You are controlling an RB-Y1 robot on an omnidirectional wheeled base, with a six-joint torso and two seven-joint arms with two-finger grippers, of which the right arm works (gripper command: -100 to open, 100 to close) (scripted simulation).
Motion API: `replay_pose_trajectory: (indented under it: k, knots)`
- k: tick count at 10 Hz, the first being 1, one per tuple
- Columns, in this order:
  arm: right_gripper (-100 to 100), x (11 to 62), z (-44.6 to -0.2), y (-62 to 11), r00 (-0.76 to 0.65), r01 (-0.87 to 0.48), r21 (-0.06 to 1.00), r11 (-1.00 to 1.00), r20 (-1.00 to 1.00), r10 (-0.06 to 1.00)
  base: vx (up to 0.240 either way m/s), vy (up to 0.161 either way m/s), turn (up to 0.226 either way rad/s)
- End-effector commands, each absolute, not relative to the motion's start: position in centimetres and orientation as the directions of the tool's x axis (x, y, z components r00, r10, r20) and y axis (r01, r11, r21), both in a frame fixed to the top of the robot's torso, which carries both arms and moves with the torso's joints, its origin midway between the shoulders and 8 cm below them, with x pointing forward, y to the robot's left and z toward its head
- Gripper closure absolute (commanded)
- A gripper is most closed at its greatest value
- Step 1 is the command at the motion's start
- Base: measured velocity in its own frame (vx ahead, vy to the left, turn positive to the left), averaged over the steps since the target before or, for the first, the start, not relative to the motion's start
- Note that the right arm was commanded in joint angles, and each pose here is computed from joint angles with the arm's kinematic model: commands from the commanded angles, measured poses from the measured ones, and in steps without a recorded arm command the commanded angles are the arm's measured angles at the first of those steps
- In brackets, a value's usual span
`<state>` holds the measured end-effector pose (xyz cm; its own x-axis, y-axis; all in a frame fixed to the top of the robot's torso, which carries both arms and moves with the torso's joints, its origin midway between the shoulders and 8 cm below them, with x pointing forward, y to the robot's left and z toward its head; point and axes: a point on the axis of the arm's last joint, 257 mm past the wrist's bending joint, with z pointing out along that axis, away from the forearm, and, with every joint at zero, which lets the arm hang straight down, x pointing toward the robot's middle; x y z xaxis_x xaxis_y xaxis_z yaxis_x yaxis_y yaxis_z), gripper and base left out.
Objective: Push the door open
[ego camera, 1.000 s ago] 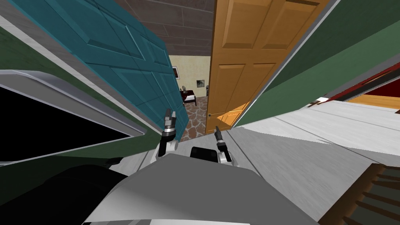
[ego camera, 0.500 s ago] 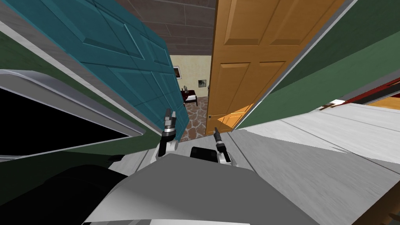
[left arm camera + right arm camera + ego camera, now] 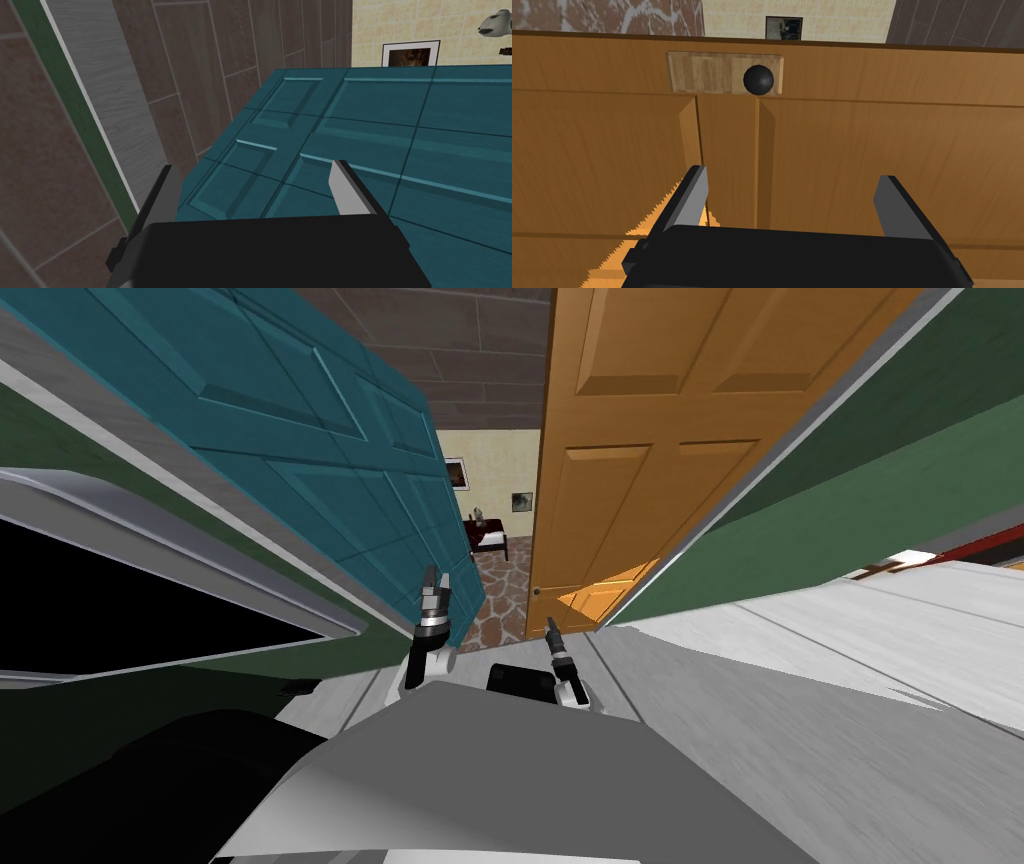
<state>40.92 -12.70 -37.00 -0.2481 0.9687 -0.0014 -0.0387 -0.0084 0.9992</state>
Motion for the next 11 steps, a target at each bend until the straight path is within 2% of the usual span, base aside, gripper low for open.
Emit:
replay_pose_trajectory:
  k: [1, 5, 11]
  knots:
    - [-100, 40.7, -37.9, -12.6, -0.253, -0.023, 1.0, -0.005, -0.001, 0.968, 0.092, -0.056, 0.069]
    - [-100, 40.5, -38.7, -12.7, -0.254, -0.009, 1.0, -0.001, -0.001, 0.967, 0.096, -0.045, 0.048]
    - [-100, 41.1, -39.0, -13.2, -0.237, -0.007, 1.0, 0.0, -0.002, 0.971, 0.19, 0.048, 0.031]
